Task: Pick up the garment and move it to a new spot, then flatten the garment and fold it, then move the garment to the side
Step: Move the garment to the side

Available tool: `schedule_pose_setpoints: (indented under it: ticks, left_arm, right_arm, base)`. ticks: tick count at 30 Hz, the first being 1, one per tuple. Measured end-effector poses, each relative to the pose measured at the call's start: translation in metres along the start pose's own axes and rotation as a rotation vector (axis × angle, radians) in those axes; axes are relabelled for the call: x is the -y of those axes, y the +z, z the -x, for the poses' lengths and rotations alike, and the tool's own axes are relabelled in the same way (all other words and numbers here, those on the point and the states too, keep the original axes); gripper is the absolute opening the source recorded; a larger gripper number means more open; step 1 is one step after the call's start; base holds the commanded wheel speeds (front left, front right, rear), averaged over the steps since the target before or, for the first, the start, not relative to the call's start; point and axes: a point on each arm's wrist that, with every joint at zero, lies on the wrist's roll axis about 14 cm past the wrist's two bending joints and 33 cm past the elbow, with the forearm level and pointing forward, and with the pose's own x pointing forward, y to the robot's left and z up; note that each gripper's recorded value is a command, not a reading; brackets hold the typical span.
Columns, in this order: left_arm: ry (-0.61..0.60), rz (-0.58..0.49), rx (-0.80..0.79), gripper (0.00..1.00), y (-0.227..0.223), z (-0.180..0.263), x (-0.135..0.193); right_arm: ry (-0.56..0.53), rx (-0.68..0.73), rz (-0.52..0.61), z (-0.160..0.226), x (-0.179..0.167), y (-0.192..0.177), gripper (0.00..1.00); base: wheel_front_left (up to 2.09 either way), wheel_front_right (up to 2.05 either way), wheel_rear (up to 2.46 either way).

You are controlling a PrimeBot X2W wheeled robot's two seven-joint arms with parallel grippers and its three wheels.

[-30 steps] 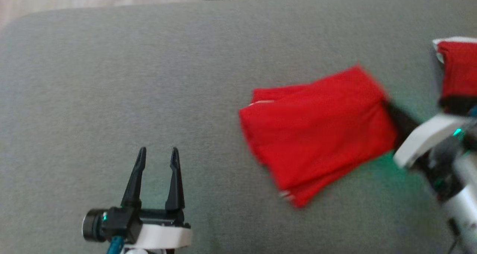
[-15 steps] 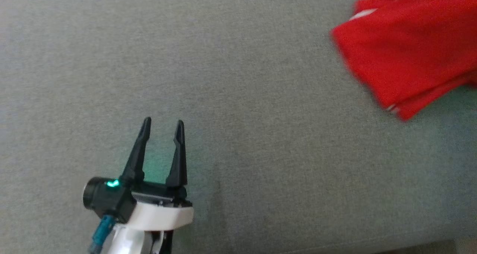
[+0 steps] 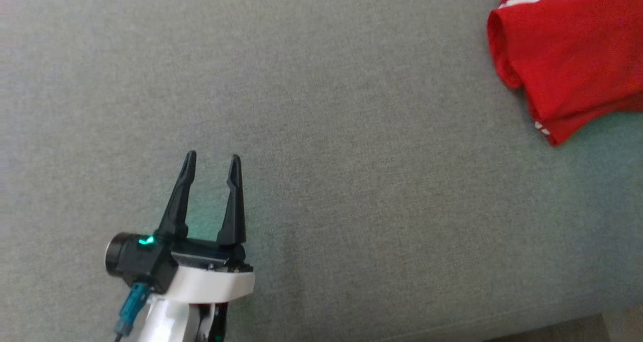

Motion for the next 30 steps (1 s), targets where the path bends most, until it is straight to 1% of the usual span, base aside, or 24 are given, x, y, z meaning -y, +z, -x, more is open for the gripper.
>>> schedule_pose_setpoints:
  ticks: [4, 9, 13, 17, 21, 22, 23, 25, 27, 30]
  left_arm:
    - [0.034, -0.024, 0.002, 1.0, 0.006, 0.012, -0.003]
    - [0.109, -0.032, -0.015, 1.0, 0.006, 0.044, -0.01]
    - [0.147, -0.041, 0.006, 1.0, 0.015, 0.068, -0.013]
    - [0.179, -0.052, 0.041, 1.0, 0.026, 0.091, -0.015]
    - [0.235, -0.057, 0.071, 1.0, 0.033, 0.114, -0.022]
    - [0.247, -0.058, 0.08, 1.0, 0.035, 0.119, -0.024]
    - [0.247, -0.058, 0.08, 1.0, 0.035, 0.119, -0.024]
    - [0.273, -0.061, 0.102, 1.0, 0.041, 0.128, -0.028]
    - [0.286, -0.064, 0.125, 1.0, 0.047, 0.134, -0.029]
    - [0.303, -0.066, 0.139, 1.0, 0.049, 0.144, -0.031]
  right_arm:
    - [0.077, -0.029, -0.038, 0.024, -0.036, -0.035, 1.0]
    - [0.214, -0.042, -0.058, 0.061, -0.094, -0.073, 1.0]
    - [0.323, 0.013, -0.071, 0.093, -0.14, -0.087, 1.0]
    - [0.397, 0.079, -0.109, 0.123, -0.177, -0.097, 1.0]
    - [0.419, 0.117, -0.075, 0.142, -0.189, -0.099, 1.0]
    - [0.418, 0.148, -0.07, 0.145, -0.19, -0.091, 1.0]
    - [0.418, 0.148, -0.07, 0.145, -0.19, -0.091, 1.0]
    - [0.42, 0.228, -0.053, 0.151, -0.193, -0.069, 1.0]
    - [0.422, 0.278, -0.041, 0.158, -0.194, -0.056, 1.0]
    - [0.413, 0.279, -0.038, 0.17, -0.191, -0.061, 1.0]
  base:
    - [0.0, 0.0, 0.0]
    - [0.0, 0.0, 0.0]
    - [0.0, 0.0, 0.0]
    - [0.0, 0.0, 0.0]
    - [0.0, 0.0, 0.0]
    - [0.0, 0.0, 0.0]
    - [0.0, 0.0, 0.0]
    - [0.0, 0.0, 0.0]
    - [0.0, 0.0, 0.0]
    - [0.0, 0.0, 0.0]
